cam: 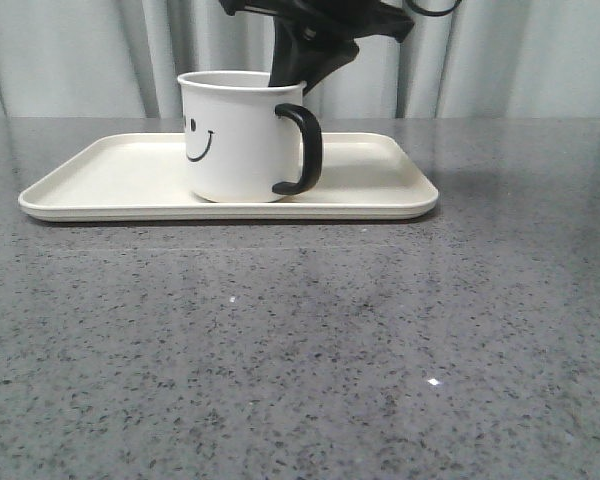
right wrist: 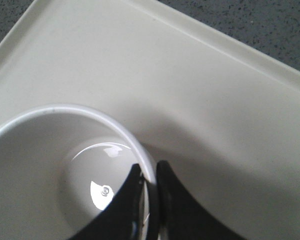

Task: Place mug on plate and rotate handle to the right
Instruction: 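Lower the right gripper into the mug rim and grasp it, then lift and rotate the mug with the right gripper, turning the handle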

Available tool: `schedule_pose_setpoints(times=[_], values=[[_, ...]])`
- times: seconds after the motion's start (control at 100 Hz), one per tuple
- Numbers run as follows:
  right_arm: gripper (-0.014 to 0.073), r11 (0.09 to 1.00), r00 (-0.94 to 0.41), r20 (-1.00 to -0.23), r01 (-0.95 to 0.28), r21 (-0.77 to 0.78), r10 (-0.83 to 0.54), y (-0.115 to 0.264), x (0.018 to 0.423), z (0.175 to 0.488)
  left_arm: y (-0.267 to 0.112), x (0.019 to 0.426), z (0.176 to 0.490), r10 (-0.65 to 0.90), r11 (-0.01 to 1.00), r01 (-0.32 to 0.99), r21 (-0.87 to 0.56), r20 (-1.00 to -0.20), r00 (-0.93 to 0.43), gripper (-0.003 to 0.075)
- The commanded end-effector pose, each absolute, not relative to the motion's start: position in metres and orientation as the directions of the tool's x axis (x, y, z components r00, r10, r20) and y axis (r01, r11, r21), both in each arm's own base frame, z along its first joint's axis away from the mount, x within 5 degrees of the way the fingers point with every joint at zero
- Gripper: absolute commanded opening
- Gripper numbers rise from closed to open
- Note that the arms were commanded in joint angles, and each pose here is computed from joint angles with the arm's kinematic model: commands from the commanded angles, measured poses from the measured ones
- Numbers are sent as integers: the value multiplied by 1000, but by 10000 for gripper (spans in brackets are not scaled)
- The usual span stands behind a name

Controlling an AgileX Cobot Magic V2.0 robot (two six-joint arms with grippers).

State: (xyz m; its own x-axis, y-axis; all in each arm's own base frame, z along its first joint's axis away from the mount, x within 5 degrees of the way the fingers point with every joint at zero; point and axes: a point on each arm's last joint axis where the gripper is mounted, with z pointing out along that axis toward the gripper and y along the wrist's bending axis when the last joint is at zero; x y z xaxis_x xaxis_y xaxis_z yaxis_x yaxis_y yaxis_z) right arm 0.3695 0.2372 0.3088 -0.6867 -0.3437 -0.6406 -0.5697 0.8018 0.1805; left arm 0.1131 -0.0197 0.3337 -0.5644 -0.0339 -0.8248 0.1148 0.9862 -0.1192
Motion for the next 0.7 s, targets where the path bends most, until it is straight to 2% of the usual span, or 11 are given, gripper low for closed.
schedule_pose_setpoints(times=[0.0, 0.21, 0.35, 0.54, 0.69], values=[[-64, 795, -606, -743, -583, 170, -286, 233, 365, 352, -19, 116, 348, -64, 984, 114, -135, -875, -479, 489], [-64, 728, -485, -781, -683, 58, -393, 232, 360, 389, -19, 116, 348, -64, 984, 114, -135, -875, -479, 489], [-61, 665, -404, -778, -746, -24, -482, 232, 359, 407, -19, 116, 348, -64, 984, 114, -135, -875, -479, 489], [-61, 540, -323, -733, -839, -72, -599, 241, 362, 409, -19, 116, 348, -64, 984, 114, -135, -875, -479, 489], [-61, 391, -217, -708, -916, -91, -672, 252, 366, 402, -19, 116, 348, -64, 984, 114, -135, -875, -479, 489]])
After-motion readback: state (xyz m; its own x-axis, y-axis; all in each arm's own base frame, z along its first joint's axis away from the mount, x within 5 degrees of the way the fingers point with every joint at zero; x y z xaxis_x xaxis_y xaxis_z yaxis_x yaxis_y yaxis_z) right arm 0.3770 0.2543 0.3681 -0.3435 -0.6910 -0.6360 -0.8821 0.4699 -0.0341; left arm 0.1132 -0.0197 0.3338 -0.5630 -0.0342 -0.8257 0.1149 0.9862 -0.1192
